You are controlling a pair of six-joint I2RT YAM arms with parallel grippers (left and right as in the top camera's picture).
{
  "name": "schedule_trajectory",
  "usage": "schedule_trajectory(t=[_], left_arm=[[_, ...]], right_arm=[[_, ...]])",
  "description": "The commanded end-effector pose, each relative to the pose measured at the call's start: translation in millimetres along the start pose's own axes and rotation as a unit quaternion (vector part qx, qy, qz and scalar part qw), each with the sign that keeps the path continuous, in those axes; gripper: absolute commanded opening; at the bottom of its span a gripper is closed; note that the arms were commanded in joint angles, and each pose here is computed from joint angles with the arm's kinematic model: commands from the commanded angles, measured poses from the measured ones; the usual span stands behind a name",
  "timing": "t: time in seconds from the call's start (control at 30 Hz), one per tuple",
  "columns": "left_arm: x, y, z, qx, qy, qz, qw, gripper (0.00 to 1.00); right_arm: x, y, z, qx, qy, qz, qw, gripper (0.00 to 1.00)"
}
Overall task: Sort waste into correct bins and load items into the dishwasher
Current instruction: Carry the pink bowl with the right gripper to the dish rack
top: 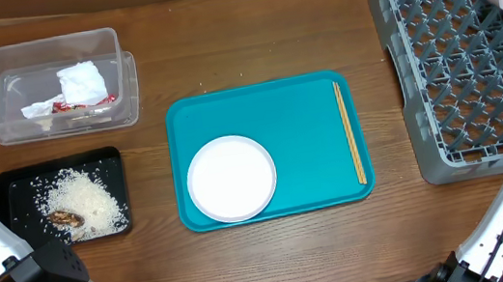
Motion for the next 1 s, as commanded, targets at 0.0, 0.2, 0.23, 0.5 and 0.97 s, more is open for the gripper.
schedule_trajectory(t=[0.0,0.2,0.23,0.5,0.97], left_arm=[[0.8,2.5,1.4,0.009,-0.004,-0.005,1.000,1.00],[0.7,2.5,1.3,0.009,-0.003,-0.005,1.000,1.00],[0.8,2.5,1.4,0.009,-0.004,-0.005,1.000,1.00],[0.8,2.5,1.4,0.009,-0.004,-0.005,1.000,0.99],[0.8,2.5,1.4,0.009,-0.004,-0.005,1.000,1.00]], right_arm=[[3.4,-14.1,-2.8,0.016,0.017,0.006,1.000,0.04],[15.2,-38.5,-21.7,0.005,0.037,-0.011,0.999,0.04],[16.8,-42.8,-26.3,-0.001,0.044,-0.015,0.999,0.04],[22.1,-67.4,-63.8,-0.073,0.088,-0.044,0.992,0.04],[25.9,-110.5,-44.1,-0.164,0.082,-0.120,0.976,0.24]])
Point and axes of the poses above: each gripper's point midway between its finger pads, its own y axis out along the fingers, its own z axis along the line the jaws close on, x = y × z, the point moved 3 cm from there along -y, back along the fingers, and after that the axes turned 15 degrees about y, right-handed, at the moved point
